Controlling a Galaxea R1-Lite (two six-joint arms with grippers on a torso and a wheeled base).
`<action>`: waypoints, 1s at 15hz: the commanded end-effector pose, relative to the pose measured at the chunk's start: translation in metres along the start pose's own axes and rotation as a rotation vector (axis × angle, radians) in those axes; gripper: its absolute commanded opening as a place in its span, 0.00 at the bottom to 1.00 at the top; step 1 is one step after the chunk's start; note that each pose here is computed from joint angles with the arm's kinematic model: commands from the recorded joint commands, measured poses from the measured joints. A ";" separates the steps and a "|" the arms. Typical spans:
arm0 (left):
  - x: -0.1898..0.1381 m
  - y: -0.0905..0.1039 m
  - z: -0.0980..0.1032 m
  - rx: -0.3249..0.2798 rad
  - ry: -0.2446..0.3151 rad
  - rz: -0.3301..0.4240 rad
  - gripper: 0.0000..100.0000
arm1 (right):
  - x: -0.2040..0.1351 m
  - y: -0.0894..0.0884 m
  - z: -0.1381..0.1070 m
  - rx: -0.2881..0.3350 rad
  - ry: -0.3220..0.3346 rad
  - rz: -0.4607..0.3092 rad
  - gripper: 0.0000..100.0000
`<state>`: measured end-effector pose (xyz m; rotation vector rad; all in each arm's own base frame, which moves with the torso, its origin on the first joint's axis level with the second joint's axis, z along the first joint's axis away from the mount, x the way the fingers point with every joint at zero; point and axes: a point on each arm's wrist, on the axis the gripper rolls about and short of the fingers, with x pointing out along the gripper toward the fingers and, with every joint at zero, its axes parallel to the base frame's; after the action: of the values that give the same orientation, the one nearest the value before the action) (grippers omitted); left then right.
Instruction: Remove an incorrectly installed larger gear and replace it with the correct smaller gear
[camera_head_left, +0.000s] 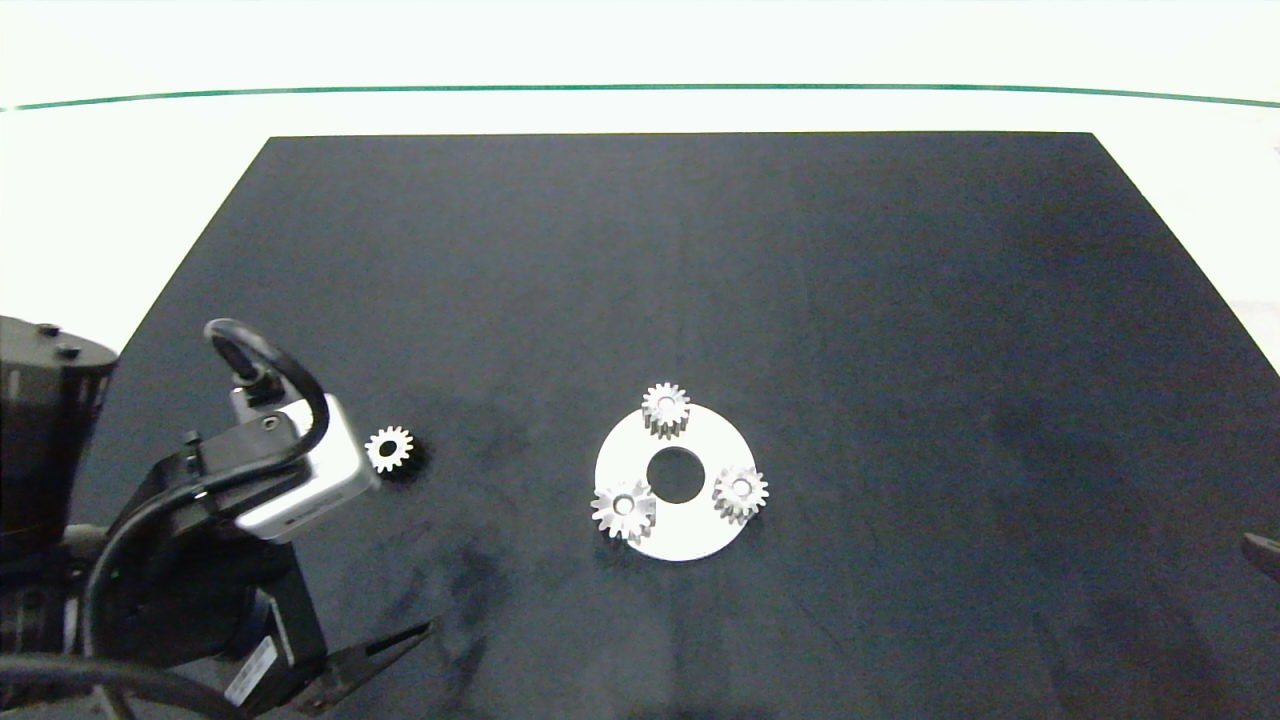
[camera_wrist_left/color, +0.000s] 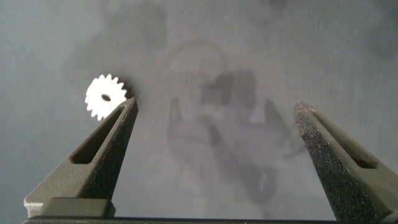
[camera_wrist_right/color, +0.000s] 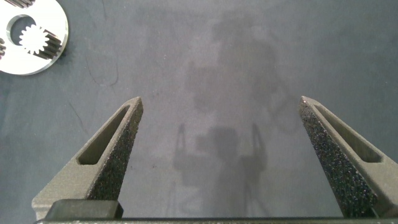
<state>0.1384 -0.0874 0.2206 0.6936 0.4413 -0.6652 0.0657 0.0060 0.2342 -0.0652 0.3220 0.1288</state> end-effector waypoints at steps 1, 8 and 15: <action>0.034 -0.001 0.023 0.036 0.032 -0.067 1.00 | 0.004 0.000 0.000 -0.001 0.016 0.007 1.00; 0.077 -0.017 0.058 0.045 0.040 -0.069 1.00 | 0.004 0.002 0.000 -0.012 0.016 0.037 1.00; 0.092 -0.020 0.065 0.022 0.071 -0.038 1.00 | -0.002 0.014 -0.002 -0.066 -0.005 0.210 1.00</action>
<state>0.1977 -0.1803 0.2066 0.7257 0.5069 -0.6842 0.0640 0.0183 0.2323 -0.0927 0.3288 0.3239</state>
